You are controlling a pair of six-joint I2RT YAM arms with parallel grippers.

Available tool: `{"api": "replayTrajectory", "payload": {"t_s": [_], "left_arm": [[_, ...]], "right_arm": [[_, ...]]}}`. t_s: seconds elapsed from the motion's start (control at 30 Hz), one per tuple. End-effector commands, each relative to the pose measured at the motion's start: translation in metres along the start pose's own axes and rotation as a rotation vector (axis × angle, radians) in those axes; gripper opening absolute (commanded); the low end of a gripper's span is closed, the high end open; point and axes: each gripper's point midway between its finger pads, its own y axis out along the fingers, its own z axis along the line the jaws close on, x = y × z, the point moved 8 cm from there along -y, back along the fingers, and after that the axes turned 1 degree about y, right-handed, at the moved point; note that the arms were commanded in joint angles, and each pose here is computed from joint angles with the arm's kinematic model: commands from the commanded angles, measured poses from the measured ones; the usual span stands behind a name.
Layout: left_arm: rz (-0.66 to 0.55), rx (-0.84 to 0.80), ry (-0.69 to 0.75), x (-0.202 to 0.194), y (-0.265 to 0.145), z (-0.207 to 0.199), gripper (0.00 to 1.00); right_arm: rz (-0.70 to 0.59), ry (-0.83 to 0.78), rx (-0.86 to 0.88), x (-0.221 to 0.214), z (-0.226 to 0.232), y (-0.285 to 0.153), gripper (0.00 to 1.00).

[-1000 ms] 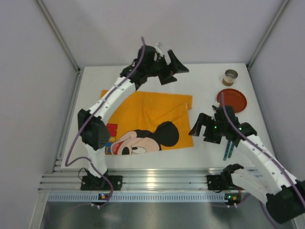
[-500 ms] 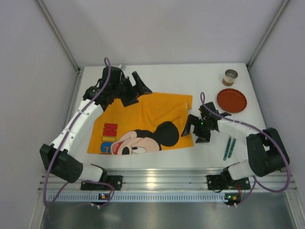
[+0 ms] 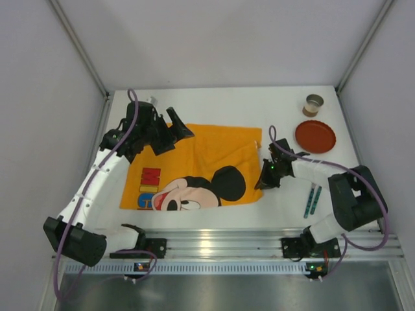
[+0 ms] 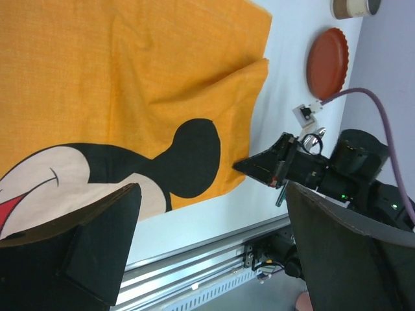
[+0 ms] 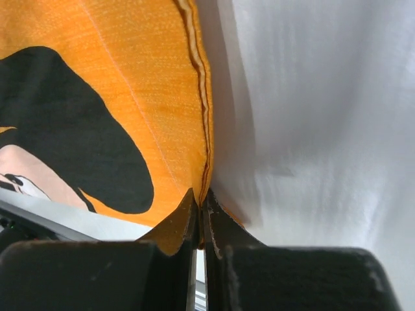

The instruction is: Set the dinner table for one person

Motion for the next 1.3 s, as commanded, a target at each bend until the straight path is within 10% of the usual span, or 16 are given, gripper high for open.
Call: {"api": "replayTrajectory", "payload": {"t_s": [0.0,0.27,0.37,0.4,1.1,1.17,1.27], "left_arm": [[-0.001,-0.012,0.009,-0.001,0.004,0.003,0.98],[0.031,-0.019,-0.010,-0.006,0.028,0.011,0.98],[0.050,-0.011,-0.005,-0.007,0.038,0.015,0.98],[0.053,-0.004,0.001,-0.007,0.040,0.016,0.99],[0.311,0.385,0.135,-0.047,0.131,0.107,0.98],[0.316,0.382,0.130,-0.048,0.133,0.107,0.98],[0.321,0.379,0.125,-0.048,0.132,0.106,0.98]], "right_arm": [[-0.066,-0.014,-0.128,-0.007,-0.011,-0.023,0.00],[-0.192,0.038,-0.258,-0.032,-0.040,-0.084,0.03],[-0.149,0.047,-0.260,-0.043,-0.047,-0.082,0.58],[-0.127,0.052,-0.264,-0.047,-0.049,-0.080,0.99],[-0.347,-0.153,0.291,0.012,0.061,-0.150,1.00],[-0.291,-0.163,0.378,0.033,0.079,-0.132,0.90],[-0.196,-0.140,0.419,0.059,0.094,-0.099,0.47]]}}
